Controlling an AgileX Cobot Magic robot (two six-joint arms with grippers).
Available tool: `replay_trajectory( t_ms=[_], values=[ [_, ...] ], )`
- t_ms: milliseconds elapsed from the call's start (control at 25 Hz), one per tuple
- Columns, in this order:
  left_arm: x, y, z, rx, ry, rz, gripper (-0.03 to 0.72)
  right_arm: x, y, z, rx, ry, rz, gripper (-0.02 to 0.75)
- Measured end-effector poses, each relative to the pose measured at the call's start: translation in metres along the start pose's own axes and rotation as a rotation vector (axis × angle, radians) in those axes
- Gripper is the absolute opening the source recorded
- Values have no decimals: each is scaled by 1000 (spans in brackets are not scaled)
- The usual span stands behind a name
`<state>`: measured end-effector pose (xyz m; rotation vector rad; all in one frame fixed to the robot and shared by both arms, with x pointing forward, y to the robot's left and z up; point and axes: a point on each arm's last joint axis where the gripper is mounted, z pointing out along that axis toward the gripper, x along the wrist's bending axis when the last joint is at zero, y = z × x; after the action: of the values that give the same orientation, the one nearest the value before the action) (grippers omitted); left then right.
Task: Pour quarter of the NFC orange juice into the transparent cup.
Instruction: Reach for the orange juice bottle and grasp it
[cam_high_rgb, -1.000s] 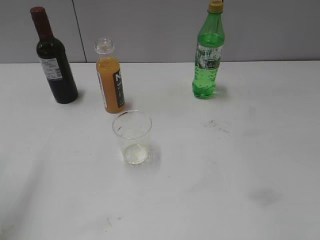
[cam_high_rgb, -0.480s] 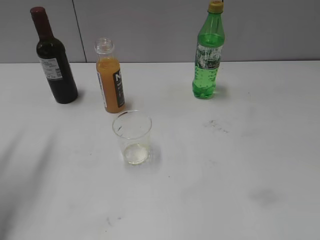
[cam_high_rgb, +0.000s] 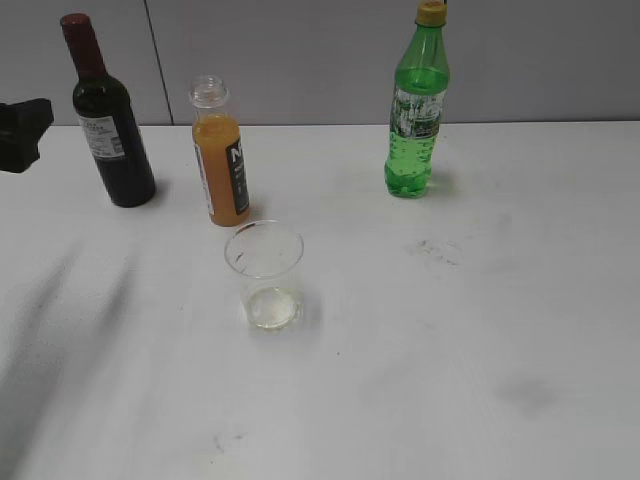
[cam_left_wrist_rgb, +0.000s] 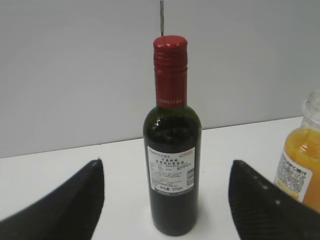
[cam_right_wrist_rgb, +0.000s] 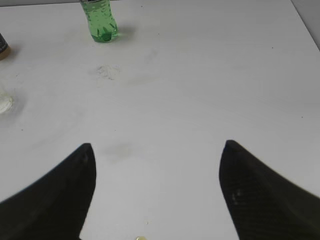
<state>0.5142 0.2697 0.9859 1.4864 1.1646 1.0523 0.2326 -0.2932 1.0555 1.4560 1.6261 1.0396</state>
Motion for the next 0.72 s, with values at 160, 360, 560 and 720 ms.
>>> replay_trajectory(
  t_ms=[160,360,560,720],
  values=[
    [-4,-9,8,-18,-39,-14,590,0,0,0,0,0,0,589],
    [-16,-21,17,-39,-165,4,590,0,0,0,0,0,0,589],
    [-26,-38,25,-51,-273,20,590,0,0,0,0,0,0,589],
    [-35,-50,29,-81,-365,31,590,0,0,0,0,0,0,589]
  ],
)
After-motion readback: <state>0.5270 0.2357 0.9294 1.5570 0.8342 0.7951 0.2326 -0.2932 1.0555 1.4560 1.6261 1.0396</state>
